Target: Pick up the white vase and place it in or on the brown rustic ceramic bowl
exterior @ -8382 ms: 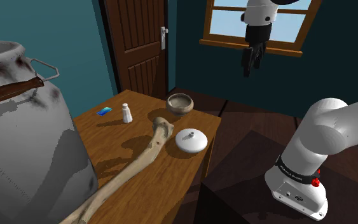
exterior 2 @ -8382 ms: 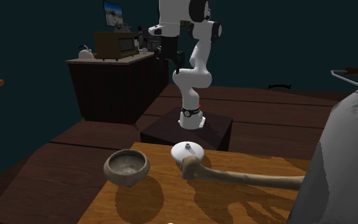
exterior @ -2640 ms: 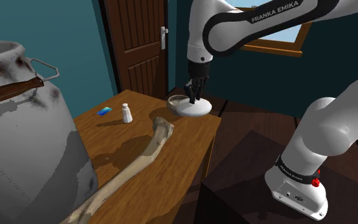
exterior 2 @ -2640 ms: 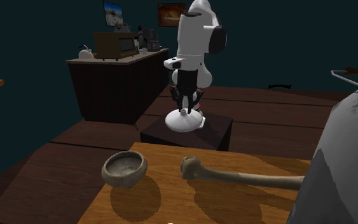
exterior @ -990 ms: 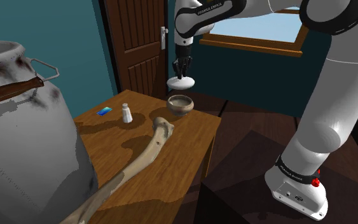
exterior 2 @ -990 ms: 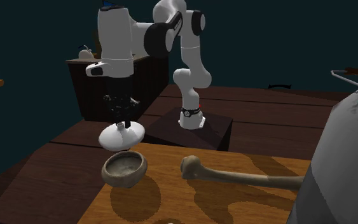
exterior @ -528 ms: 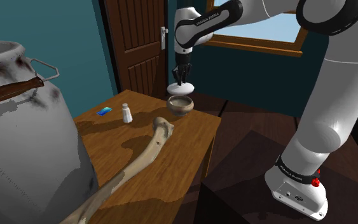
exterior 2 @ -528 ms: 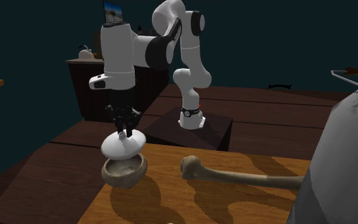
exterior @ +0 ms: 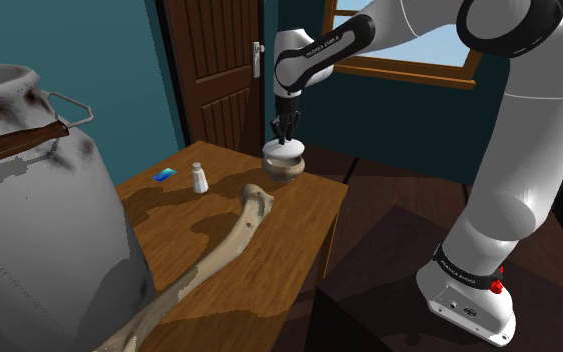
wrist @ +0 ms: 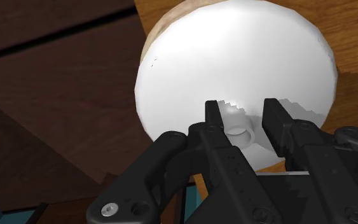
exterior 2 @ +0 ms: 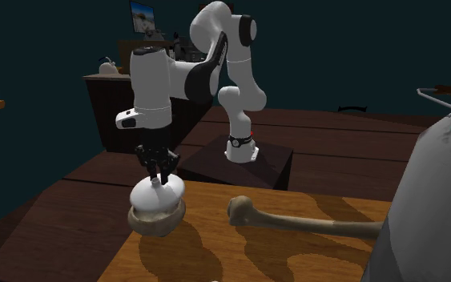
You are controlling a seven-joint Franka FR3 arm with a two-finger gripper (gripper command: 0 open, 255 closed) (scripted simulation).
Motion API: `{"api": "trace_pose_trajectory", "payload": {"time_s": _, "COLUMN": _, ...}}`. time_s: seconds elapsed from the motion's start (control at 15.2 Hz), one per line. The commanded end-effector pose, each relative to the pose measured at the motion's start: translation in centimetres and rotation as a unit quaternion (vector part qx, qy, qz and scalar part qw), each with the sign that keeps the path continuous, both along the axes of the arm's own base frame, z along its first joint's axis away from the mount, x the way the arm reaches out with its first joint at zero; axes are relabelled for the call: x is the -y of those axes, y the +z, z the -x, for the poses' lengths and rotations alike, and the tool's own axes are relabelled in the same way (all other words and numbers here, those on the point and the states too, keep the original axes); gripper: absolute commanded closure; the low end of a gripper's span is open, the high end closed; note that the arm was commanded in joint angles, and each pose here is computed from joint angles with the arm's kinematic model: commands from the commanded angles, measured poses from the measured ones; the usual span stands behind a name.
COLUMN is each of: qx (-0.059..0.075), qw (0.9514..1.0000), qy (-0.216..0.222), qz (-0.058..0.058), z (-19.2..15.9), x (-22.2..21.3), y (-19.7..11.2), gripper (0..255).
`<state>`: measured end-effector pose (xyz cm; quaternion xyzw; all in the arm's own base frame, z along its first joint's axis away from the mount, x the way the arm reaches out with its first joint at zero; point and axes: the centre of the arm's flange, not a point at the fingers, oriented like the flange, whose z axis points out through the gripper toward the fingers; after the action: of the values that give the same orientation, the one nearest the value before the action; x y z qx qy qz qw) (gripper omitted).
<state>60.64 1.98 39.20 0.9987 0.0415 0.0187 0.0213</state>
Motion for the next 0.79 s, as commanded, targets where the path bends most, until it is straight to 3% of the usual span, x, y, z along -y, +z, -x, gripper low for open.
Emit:
{"api": "trace_pose_trajectory", "payload": {"time_s": 0.0, "qx": 0.001, "qw": 1.0, "qy": 0.0, "qz": 0.0, "z": -0.01, "x": -0.05, "y": -0.19, "gripper": 255}}
{"api": "trace_pose_trajectory", "payload": {"time_s": 0.33, "qx": 0.001, "qw": 1.0, "qy": 0.0, "qz": 0.0, "z": -0.01, "x": -0.05, "y": -0.19, "gripper": 255}}
{"api": "trace_pose_trajectory", "payload": {"time_s": 0.4, "qx": 0.001, "qw": 1.0, "qy": 0.0, "qz": 0.0, "z": 0.0, "x": -0.05, "y": -0.2, "gripper": 0}}
{"api": "trace_pose_trajectory", "payload": {"time_s": 0.73, "qx": 0.001, "qw": 1.0, "qy": 0.0, "qz": 0.0, "z": 0.0, "x": -0.05, "y": -0.2, "gripper": 0}}
